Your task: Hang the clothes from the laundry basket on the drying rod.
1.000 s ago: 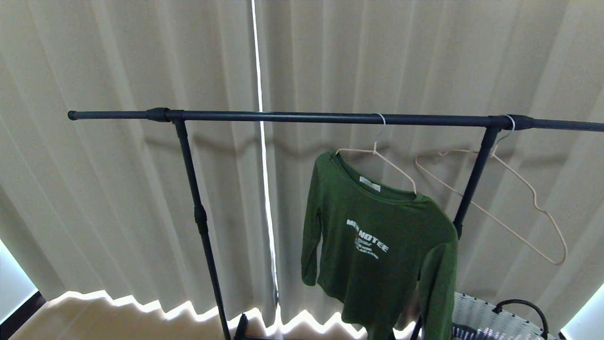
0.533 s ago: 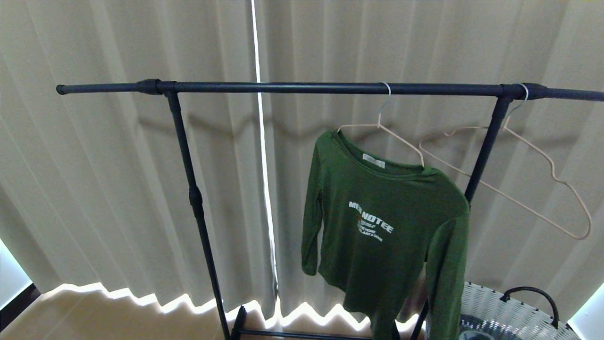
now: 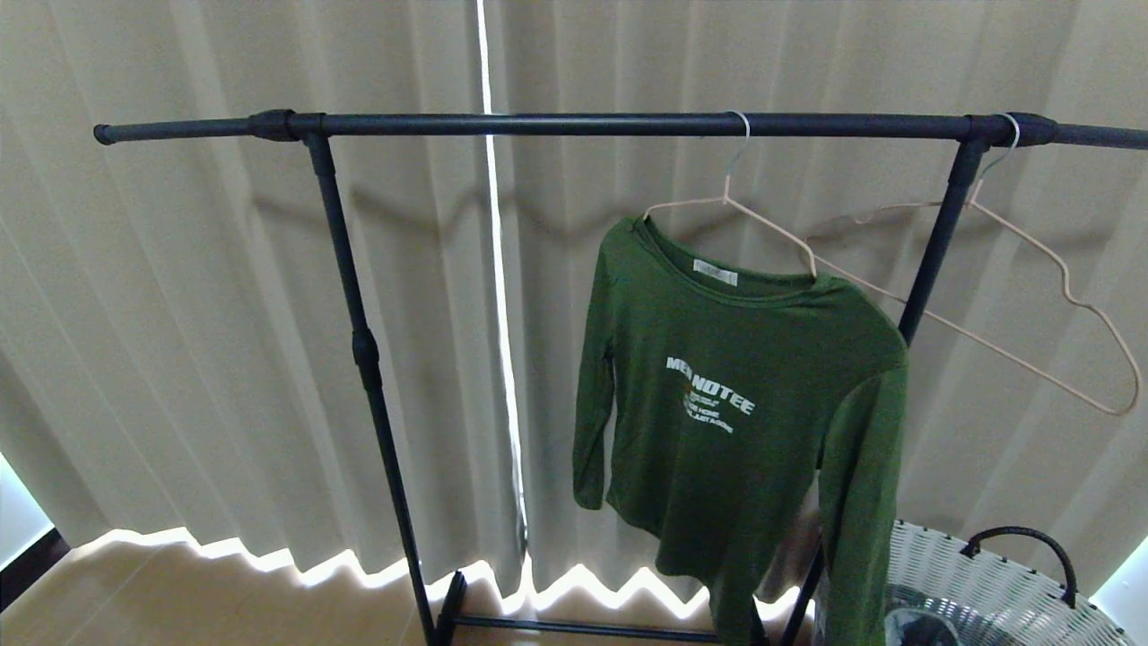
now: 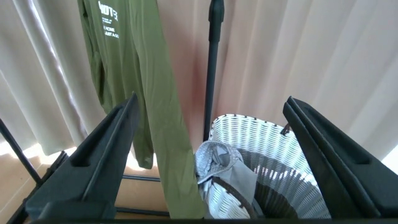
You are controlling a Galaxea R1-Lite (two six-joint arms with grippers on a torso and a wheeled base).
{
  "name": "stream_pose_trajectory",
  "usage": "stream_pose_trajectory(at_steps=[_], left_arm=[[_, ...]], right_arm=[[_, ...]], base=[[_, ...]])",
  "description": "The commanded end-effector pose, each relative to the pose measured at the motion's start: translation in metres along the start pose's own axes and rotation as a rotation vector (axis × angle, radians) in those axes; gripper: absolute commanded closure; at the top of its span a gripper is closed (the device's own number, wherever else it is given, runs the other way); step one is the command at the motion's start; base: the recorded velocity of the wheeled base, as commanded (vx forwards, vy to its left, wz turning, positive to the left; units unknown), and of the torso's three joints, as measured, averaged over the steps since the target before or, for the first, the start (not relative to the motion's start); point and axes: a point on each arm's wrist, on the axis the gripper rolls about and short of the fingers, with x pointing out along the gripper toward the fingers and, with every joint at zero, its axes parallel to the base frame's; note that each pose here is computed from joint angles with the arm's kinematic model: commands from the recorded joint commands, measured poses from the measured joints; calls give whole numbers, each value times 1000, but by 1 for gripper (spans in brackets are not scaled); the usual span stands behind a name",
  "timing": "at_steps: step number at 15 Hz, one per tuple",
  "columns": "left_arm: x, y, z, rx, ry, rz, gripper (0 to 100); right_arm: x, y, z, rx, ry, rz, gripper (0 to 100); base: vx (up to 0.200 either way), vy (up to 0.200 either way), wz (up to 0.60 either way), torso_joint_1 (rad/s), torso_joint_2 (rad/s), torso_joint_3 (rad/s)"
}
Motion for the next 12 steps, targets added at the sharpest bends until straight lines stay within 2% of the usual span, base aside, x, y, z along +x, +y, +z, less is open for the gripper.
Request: stream_pose_trajectory(at_steps=[1,6,12], left_arm=[[0,0,0,-1,0,0,0],[0,0,0,-1,0,0,0],[0,0,0,-1,0,0,0]], right_arm=[[0,0,0,0,-2,0,0],[0,0,0,0,-2,0,0],[0,0,0,0,-2,0,0]], base=[[0,0,0,0,0,0],[0,0,0,-7,16,11],[0,0,0,-148,389,243]])
